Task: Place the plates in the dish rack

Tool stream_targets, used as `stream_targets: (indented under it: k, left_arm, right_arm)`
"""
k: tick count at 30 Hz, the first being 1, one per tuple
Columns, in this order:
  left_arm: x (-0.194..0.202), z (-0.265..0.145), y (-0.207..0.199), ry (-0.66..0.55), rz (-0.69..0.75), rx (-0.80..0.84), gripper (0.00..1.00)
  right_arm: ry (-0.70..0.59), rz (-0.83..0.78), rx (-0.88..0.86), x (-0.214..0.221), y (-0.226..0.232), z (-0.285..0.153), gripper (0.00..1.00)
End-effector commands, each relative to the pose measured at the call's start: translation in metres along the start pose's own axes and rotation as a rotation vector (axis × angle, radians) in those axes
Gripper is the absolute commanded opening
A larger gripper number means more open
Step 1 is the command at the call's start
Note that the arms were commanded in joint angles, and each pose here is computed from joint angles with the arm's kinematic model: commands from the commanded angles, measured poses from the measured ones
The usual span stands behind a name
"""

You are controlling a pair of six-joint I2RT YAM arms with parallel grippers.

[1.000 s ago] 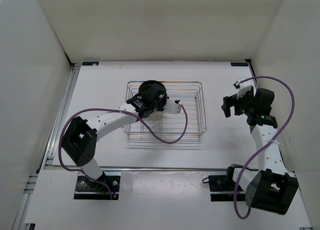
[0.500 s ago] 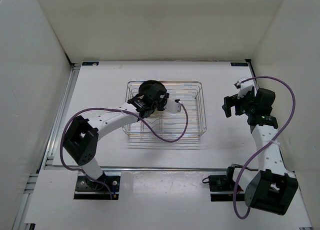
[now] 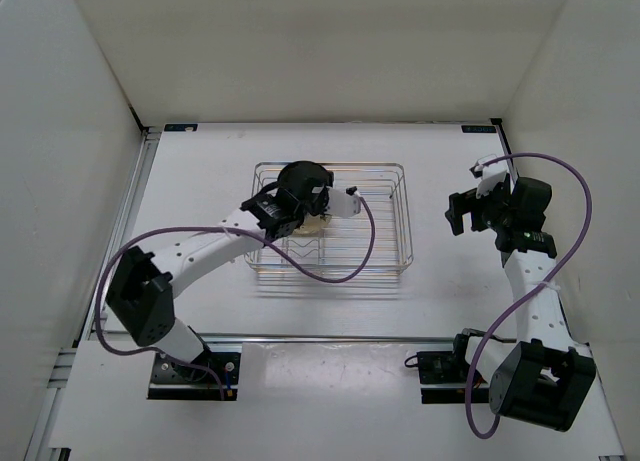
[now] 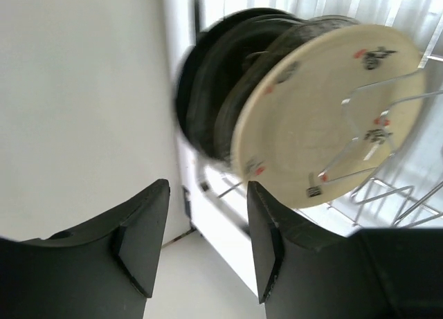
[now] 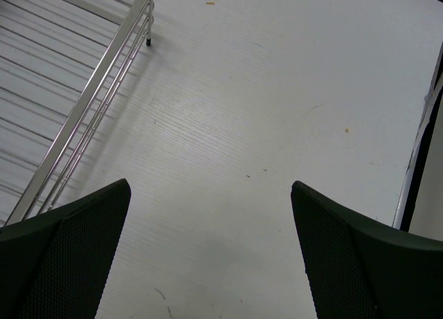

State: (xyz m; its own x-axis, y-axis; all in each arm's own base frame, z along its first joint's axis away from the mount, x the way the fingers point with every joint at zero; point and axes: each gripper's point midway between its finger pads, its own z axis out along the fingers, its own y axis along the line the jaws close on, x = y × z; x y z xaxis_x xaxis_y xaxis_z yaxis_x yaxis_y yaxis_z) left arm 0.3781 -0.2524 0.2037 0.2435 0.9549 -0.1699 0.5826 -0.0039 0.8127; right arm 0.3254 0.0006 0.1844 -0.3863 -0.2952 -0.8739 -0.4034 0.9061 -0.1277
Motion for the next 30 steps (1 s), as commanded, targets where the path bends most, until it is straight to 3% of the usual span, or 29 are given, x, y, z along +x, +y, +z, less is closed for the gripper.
stream_targets:
  k: [1, 3, 6, 7, 9, 11, 14, 16, 21, 30]
  left_arm:
    - [-0.005, -0.062, 0.067, -0.04, -0.1, -0.203, 0.6]
    - [0.001, -0.082, 0.09, -0.04, -0.188, -0.275, 0.66]
    - [0.059, -0.104, 0.119, 0.086, -0.401, -0.365, 0.76]
    - [0.098, -0.108, 0.124, 0.173, -0.482, -0.378, 0.81]
    - [0.133, -0.119, 0.125, 0.193, -0.708, -0.369, 0.84]
    - [0.186, -0.124, 0.098, 0.276, -0.879, -0.257, 0.92]
    - [0.233, -0.139, 0.065, 0.321, -1.149, -0.217, 0.97]
    - [0.231, -0.132, 0.032, 0.264, -1.266, -0.105, 1.0]
    - [0.236, -0.139, -0.011, 0.206, -1.529, -0.036, 1.0]
    - [0.246, -0.138, -0.041, 0.165, -1.654, -0.105, 1.0]
  right_arm:
    - [-0.03, -0.022, 0.023, -0.007, -0.004, -0.003, 1.0]
    - [-0.009, -0.017, 0.049, -0.002, -0.01, -0.002, 1.0]
    - [0.027, 0.011, 0.106, 0.003, -0.022, 0.002, 1.0]
    - [0.05, 0.02, 0.111, 0.009, -0.023, 0.003, 1.0]
    - [0.065, 0.033, 0.126, 0.007, -0.028, 0.003, 1.0]
    - [0.095, 0.051, 0.153, 0.011, -0.034, 0.003, 1.0]
    - [0.147, 0.066, 0.173, 0.022, -0.04, 0.009, 1.0]
    - [0.161, 0.077, 0.191, 0.021, -0.045, 0.009, 1.0]
    - [0.188, 0.098, 0.18, 0.027, -0.043, 0.012, 1.0]
    - [0.19, 0.106, 0.189, 0.027, -0.044, 0.011, 1.0]
